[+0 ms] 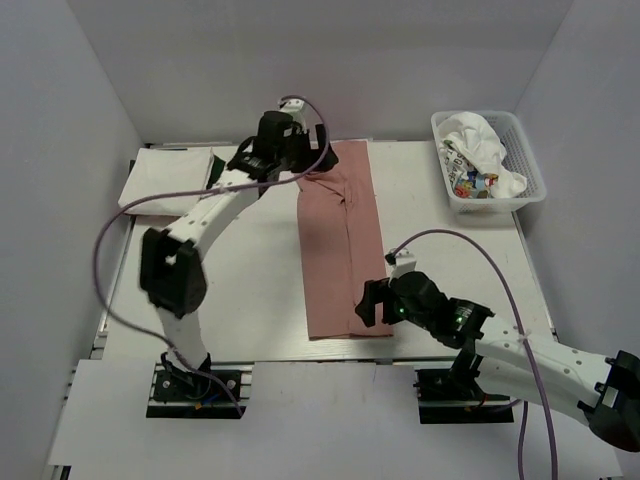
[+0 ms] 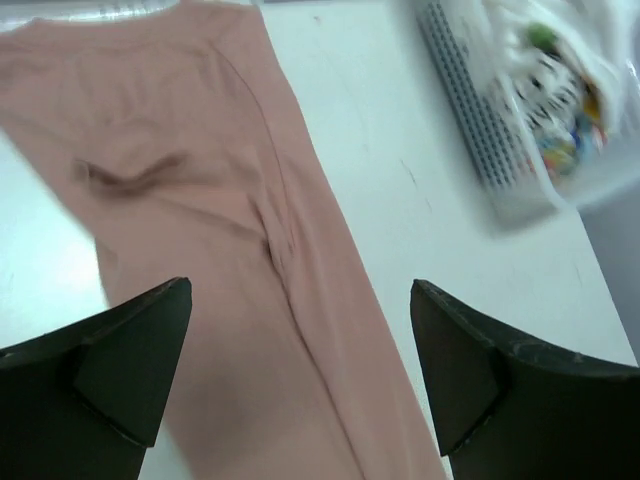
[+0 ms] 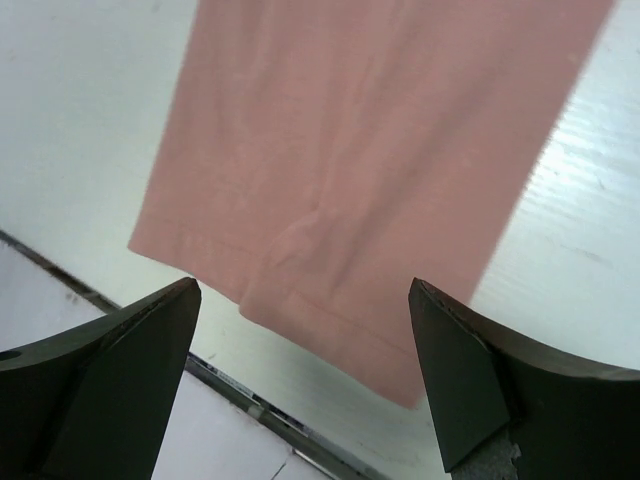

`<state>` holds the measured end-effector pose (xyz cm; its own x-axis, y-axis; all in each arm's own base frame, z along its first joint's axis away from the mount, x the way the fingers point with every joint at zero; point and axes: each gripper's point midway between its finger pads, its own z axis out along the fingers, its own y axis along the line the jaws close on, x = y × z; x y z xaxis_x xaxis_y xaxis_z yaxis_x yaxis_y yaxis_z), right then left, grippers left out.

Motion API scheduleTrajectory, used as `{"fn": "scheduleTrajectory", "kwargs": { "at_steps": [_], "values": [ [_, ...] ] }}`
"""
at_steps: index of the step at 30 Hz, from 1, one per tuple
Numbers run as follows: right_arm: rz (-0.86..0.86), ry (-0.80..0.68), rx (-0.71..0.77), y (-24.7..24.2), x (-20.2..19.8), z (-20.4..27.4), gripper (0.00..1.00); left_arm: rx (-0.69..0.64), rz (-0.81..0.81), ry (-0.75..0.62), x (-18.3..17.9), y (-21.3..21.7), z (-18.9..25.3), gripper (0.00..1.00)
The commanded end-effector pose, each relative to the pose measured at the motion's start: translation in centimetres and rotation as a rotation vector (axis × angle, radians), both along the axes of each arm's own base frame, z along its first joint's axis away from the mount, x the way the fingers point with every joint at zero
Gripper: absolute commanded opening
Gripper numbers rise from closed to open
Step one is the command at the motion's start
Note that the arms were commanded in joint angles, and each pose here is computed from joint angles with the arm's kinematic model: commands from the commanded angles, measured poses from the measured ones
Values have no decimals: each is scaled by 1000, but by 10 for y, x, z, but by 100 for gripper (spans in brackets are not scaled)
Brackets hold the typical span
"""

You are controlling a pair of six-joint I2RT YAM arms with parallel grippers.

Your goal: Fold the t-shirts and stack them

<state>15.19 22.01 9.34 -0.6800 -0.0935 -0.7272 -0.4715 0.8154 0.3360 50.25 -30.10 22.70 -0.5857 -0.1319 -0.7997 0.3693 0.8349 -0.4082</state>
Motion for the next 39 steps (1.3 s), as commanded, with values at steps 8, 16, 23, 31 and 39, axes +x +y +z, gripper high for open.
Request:
{"fn": "scheduleTrajectory", "kwargs": {
  "at_steps": [8,16,23,31,39],
  "values": [
    [-205,219,-159,-54,-27,-30,90,65,-50,496,-257,39,-114,100],
    [-216,307,-169,-58,-42,-50,90,157,-98,806,-381,47,-185,100],
    [-263,326,-199,-63,-41,-65,81,247,-145,864,-403,34,-215,73],
    [-224,336,-156,-46,-38,-77,57,345,-38,779,-382,46,-224,22],
    [-190,325,-179,-40,-35,-79,5,371,-6,753,-370,47,-223,0]
  ]
}}
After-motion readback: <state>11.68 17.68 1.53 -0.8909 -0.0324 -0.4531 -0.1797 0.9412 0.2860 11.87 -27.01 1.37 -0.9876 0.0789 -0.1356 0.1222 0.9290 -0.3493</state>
